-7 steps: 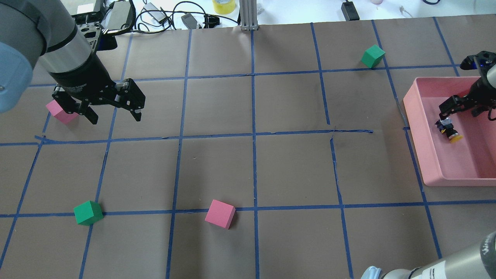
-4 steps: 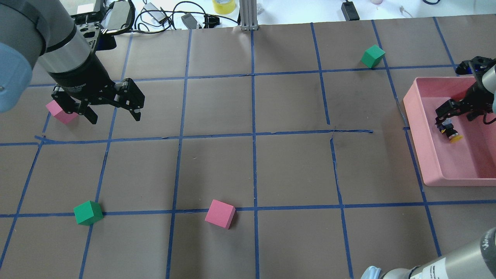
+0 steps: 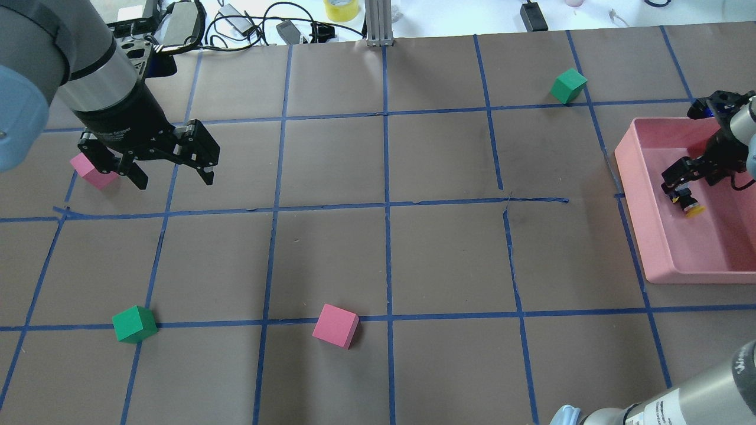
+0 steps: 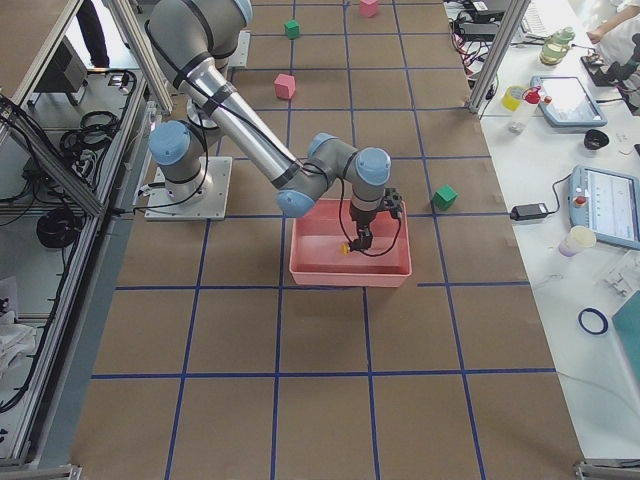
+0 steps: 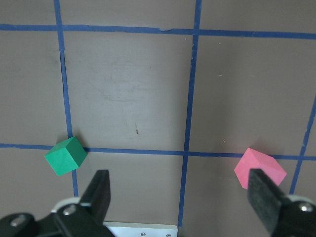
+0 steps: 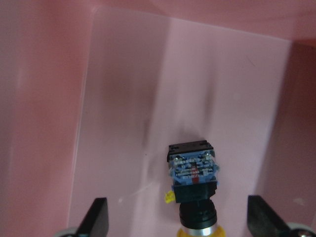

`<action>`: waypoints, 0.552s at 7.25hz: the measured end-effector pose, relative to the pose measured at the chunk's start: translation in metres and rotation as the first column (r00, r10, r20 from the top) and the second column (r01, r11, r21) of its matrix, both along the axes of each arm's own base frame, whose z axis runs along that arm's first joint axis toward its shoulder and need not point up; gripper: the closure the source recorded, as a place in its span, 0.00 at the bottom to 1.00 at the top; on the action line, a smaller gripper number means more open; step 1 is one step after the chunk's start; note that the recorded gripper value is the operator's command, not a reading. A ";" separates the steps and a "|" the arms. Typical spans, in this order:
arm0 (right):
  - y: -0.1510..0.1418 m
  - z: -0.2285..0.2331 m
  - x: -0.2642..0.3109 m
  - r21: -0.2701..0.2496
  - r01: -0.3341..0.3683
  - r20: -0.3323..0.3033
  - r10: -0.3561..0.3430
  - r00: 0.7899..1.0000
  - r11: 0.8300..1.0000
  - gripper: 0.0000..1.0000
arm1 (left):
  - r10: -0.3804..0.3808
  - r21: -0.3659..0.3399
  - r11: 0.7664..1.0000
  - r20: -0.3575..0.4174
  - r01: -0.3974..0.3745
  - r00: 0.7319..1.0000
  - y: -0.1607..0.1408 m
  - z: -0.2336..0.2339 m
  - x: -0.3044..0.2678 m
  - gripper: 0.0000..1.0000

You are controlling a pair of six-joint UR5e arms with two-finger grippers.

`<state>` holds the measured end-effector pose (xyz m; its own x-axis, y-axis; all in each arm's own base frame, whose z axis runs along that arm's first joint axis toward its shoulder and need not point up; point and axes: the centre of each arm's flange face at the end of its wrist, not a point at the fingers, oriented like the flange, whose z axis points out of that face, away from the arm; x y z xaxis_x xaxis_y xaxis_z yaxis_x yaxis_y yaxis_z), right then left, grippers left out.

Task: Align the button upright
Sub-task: 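Lower the right gripper into the bin and grasp the button's black body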

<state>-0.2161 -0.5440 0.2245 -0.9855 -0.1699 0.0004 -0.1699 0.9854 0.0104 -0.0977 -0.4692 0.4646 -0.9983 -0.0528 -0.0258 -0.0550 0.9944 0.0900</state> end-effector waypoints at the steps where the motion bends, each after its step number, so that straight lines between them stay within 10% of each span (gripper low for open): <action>1: -0.001 -0.004 -0.001 0.004 -0.028 0.004 0.028 1.000 1.000 0.00 | 0.001 0.000 1.000 0.000 -0.001 1.000 0.000 0.000 0.000 0.00; 4: -0.005 -0.019 -0.003 0.016 -0.054 0.015 0.054 0.998 0.998 0.01 | 0.001 -0.002 1.000 0.000 -0.001 1.000 0.000 0.000 0.000 0.00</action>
<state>-0.2193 -0.5489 0.2059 -0.9747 -0.2227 -0.0169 -0.2231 0.9745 0.0235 -0.0977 -0.4690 0.4651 -0.9982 -0.0538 -0.0257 -0.0558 0.9945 0.0882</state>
